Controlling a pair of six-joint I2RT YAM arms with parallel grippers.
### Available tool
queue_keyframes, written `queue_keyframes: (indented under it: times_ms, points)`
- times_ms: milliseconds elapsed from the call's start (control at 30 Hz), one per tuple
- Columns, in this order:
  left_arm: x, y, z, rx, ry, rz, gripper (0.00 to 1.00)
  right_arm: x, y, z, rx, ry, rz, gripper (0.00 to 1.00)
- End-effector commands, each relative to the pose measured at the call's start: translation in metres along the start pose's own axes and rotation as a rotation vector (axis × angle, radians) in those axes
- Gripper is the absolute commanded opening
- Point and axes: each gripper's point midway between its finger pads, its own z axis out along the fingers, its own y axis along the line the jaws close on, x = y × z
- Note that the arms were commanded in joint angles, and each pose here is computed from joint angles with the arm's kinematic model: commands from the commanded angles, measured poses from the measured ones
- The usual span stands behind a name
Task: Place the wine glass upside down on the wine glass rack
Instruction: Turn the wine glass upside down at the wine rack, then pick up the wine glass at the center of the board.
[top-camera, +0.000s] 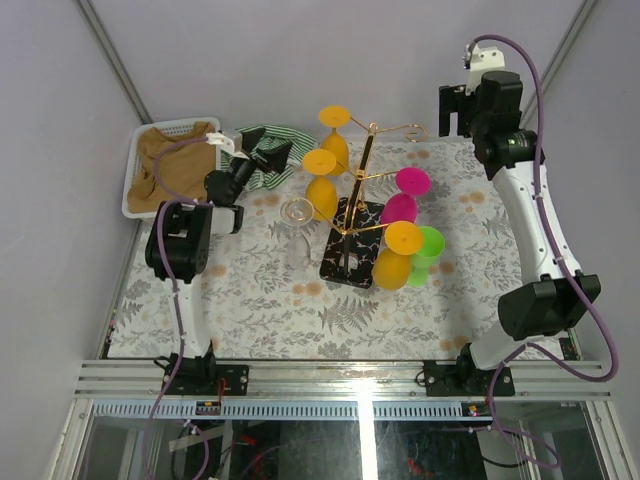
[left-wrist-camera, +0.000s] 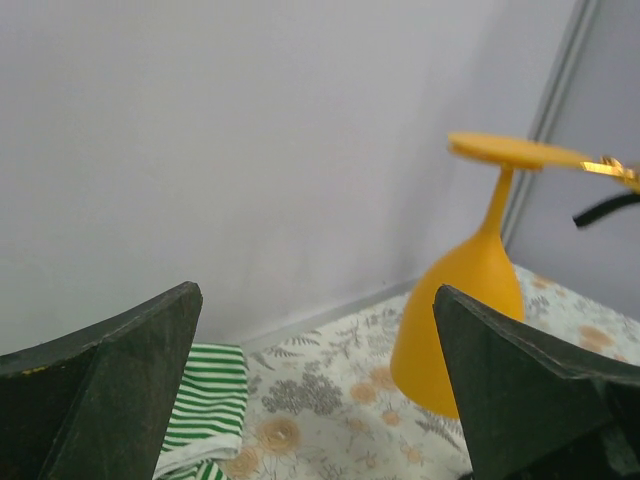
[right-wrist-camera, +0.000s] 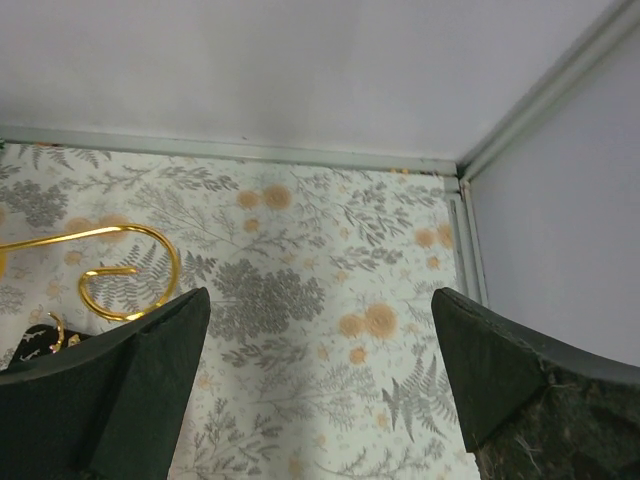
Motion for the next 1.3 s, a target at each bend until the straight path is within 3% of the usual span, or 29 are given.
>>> queue_keyframes:
  times_ms: [0, 333, 500, 800, 1000, 1267]
  points:
    - [-0.054, 0.020, 0.007, -0.161, -0.077, 0.039, 1.00, 0.016, -0.025, -0.032, 0.086, 0.091, 0.062, 0.99]
    - [-0.110, 0.005, 0.036, -0.232, 0.103, 0.013, 1.00, 0.089, -0.020, -0.065, 0.035, 0.215, 0.134, 0.98]
    - [-0.152, -0.038, 0.046, -0.184, 0.059, 0.090, 1.00, 0.117, 0.003, -0.088, -0.074, 0.251, 0.173, 0.94]
    - [-0.223, -0.114, 0.058, -0.028, 0.010, -0.015, 1.00, 0.160, 0.036, -0.117, -0.233, 0.347, 0.225, 0.87]
    - [-0.244, -0.144, 0.056, 0.006, 0.062, -0.113, 1.00, 0.191, 0.047, -0.129, -0.275, 0.464, 0.244, 0.82]
    - [-0.262, -0.177, 0.045, 0.070, 0.041, -0.196, 1.00, 0.232, 0.059, -0.138, -0.291, 0.574, 0.279, 0.72]
